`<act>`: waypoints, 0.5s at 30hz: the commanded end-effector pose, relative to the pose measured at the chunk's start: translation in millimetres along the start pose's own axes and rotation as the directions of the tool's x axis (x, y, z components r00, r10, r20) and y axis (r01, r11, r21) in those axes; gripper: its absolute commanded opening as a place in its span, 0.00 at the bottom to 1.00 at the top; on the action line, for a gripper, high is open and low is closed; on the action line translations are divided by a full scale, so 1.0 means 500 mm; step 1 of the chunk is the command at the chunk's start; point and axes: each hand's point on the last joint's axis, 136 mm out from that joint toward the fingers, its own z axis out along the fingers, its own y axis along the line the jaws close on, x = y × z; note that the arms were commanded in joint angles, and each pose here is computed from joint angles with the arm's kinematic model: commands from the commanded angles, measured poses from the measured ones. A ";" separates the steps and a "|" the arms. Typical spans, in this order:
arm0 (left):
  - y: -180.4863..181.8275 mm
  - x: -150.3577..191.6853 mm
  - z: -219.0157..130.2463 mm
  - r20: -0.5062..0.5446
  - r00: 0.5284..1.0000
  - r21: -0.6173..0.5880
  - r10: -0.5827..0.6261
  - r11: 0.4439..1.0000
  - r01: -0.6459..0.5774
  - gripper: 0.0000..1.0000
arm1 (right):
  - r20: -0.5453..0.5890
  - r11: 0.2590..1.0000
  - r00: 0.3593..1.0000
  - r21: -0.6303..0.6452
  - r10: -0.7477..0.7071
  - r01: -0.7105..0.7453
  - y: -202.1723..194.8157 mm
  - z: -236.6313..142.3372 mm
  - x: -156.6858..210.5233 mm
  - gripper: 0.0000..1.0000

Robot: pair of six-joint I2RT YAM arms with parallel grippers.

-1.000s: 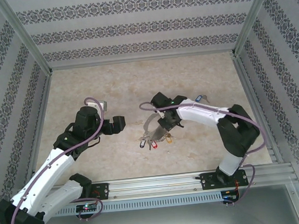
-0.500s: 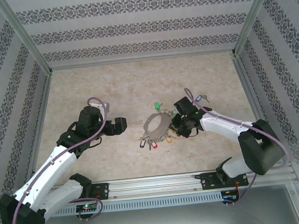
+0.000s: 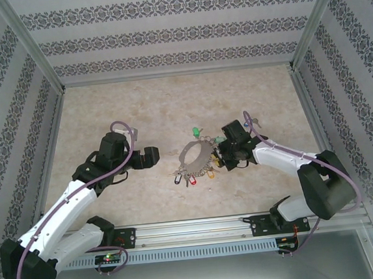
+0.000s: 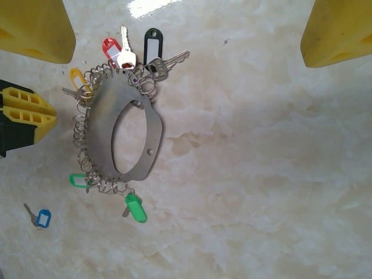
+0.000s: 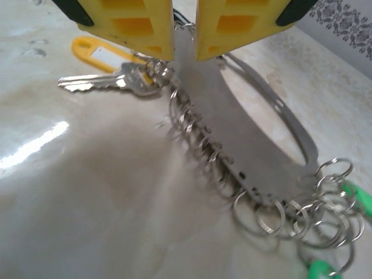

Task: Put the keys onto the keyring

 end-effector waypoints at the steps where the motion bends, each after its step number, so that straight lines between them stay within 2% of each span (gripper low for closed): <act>1: -0.009 -0.008 0.006 0.014 1.000 0.017 -0.012 1.000 0.012 1.00 | 0.020 1.000 1.000 0.006 -0.016 0.016 -0.005 0.015 -0.013 0.22; 4: -0.013 -0.011 0.007 0.006 1.000 0.020 -0.001 1.000 0.001 1.00 | 0.055 0.999 0.998 -0.031 -0.017 0.019 0.012 0.007 -0.023 0.25; 8: -0.015 -0.009 0.009 0.004 1.000 0.026 0.000 1.000 0.000 1.00 | 0.033 0.999 0.999 -0.048 0.000 0.001 0.024 0.011 -0.020 0.25; 12: -0.016 -0.002 0.011 -0.008 1.000 0.035 -0.005 0.999 0.005 1.00 | 0.013 0.999 0.999 -0.020 0.035 -0.035 0.003 0.016 -0.002 0.22; 15: -0.016 0.000 0.007 -0.012 1.000 0.034 -0.001 0.999 0.002 1.00 | 0.040 0.999 0.998 -0.017 0.048 -0.048 -0.014 0.005 0.005 0.21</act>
